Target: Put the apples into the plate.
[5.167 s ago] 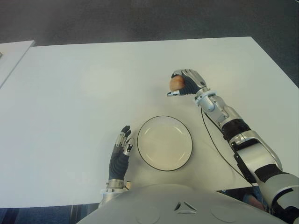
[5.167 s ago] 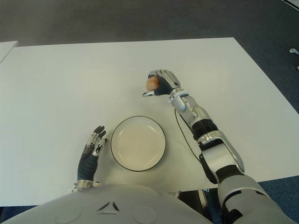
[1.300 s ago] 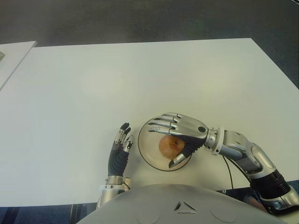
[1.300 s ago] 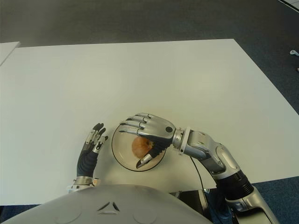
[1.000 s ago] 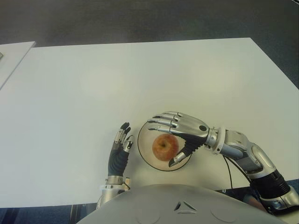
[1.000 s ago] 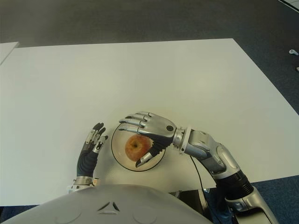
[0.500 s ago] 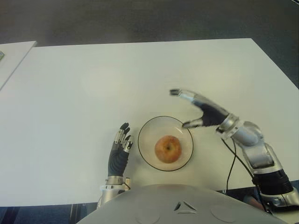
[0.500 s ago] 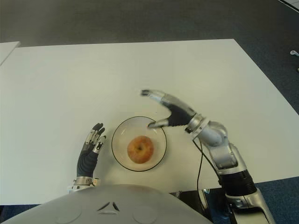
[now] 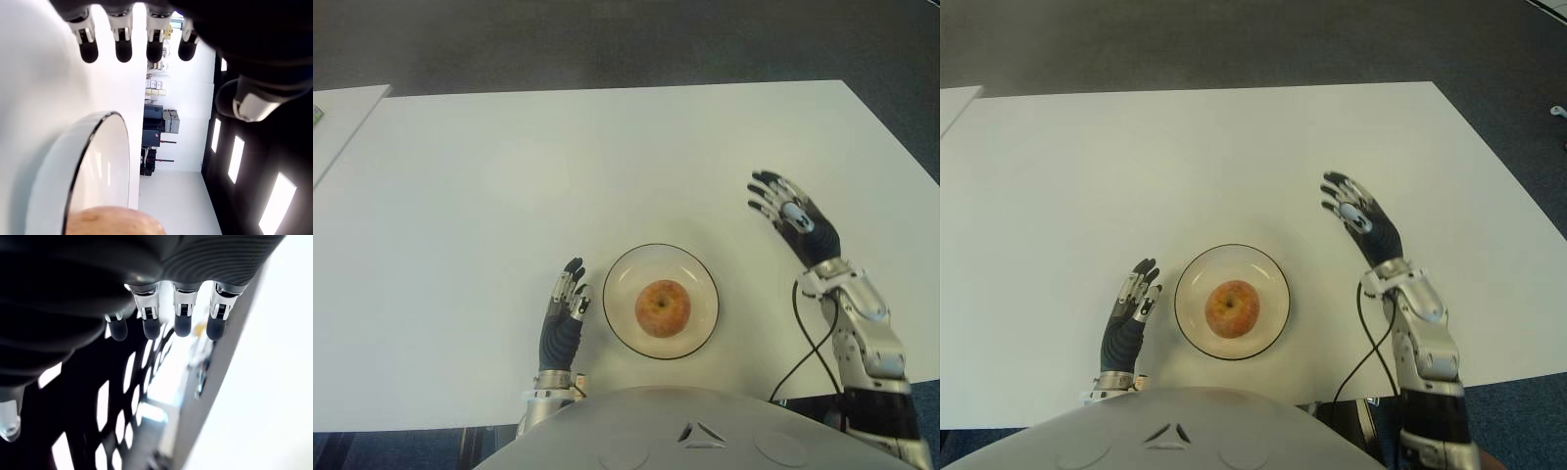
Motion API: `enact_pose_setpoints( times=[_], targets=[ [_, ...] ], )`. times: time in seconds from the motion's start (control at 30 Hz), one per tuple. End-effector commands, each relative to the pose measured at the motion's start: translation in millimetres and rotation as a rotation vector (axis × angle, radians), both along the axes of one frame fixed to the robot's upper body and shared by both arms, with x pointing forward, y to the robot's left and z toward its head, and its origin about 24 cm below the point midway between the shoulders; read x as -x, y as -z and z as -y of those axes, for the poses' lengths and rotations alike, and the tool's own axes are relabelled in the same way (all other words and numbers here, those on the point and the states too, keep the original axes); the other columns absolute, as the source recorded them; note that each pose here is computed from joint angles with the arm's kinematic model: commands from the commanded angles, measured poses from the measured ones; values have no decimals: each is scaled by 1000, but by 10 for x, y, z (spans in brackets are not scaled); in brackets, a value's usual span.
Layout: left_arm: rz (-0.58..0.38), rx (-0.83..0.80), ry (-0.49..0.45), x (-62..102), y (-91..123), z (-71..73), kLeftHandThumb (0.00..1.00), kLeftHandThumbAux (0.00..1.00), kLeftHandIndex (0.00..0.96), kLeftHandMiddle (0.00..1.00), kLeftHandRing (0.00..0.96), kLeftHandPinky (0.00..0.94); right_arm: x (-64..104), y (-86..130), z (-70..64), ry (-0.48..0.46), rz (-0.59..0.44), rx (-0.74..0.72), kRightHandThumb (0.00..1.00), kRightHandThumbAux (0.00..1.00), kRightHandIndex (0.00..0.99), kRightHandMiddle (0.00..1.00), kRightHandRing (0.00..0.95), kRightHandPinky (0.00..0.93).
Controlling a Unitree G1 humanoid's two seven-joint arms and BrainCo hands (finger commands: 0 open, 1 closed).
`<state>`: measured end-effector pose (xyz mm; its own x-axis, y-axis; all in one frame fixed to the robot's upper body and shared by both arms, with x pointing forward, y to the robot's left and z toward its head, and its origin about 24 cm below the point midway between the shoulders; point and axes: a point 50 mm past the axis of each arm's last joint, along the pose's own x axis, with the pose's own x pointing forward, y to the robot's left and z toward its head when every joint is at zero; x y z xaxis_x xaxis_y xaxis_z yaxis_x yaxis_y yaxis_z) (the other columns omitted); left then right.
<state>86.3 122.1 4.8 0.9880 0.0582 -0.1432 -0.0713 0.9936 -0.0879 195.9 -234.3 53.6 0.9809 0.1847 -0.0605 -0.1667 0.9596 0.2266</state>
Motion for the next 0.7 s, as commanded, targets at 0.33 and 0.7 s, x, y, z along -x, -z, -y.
enact_pose_setpoints(
  times=[0.33,0.7],
  targets=[
    [-7,-89,-52,31,46,-92,70,372,51,23,13,46,358,445,-116,-13,-76,36,180,356,83,92,26,10],
    [-35,-56,-64,41,95,-131,84,390,51,24,16,54,430,487,-277,3,-41,137,168,403,58,40,0,0]
  ],
)
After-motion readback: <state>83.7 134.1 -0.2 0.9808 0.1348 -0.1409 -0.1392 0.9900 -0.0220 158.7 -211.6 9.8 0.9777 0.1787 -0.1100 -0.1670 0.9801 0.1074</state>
